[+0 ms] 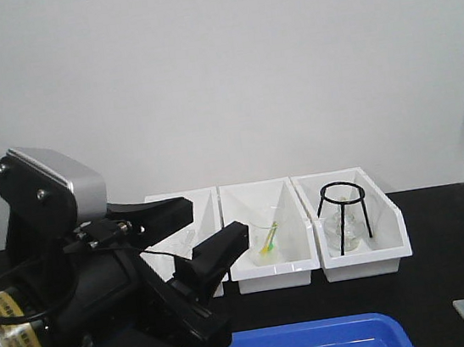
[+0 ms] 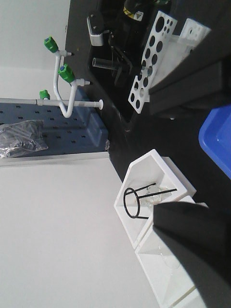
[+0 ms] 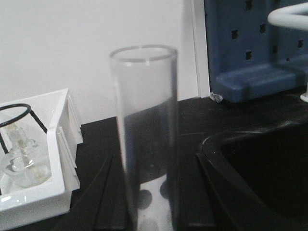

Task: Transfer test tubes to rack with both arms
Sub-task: 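Lower the test tube into a hole of the white rack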

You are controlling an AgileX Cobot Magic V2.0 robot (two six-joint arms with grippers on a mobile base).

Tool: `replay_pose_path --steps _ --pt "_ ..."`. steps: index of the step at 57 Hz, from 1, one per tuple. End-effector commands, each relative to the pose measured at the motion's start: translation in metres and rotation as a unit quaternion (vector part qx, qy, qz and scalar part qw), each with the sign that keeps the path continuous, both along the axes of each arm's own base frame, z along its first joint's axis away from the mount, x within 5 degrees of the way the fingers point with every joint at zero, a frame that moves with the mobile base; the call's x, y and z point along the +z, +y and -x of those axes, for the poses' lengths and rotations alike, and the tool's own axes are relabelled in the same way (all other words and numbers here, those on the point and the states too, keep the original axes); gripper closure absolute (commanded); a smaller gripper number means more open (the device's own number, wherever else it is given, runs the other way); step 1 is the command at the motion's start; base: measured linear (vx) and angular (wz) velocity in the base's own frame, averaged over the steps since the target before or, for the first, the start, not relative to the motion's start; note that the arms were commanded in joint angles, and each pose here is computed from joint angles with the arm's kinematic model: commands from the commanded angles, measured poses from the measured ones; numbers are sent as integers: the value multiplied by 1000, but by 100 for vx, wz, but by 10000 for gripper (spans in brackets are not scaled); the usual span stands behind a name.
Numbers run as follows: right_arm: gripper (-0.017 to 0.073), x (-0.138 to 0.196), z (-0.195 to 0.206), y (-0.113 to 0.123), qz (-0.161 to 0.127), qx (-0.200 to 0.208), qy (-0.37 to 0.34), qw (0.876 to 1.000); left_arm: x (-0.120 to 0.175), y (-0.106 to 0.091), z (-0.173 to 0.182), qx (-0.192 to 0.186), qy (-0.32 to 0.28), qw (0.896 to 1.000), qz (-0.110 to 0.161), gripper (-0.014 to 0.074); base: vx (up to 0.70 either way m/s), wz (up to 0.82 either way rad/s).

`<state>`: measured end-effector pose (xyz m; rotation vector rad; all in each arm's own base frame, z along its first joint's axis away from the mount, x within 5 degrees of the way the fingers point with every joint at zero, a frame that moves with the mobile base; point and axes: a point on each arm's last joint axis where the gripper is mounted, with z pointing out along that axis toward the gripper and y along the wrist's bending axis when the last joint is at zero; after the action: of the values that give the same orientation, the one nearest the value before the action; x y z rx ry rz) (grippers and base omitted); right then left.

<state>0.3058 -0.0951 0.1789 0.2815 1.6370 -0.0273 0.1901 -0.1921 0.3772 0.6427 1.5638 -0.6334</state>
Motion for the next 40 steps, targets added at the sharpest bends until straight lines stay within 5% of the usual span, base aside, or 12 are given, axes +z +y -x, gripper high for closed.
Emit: replay_pose_path --steps 1,40 --pt "565 20 -4 -1 22 9 -65 998 26 2 7 -15 -40 998 52 94 0 0" --pt "563 -8 -10 -3 20 12 -26 999 25 2 7 -15 -38 998 51 94 0 0"
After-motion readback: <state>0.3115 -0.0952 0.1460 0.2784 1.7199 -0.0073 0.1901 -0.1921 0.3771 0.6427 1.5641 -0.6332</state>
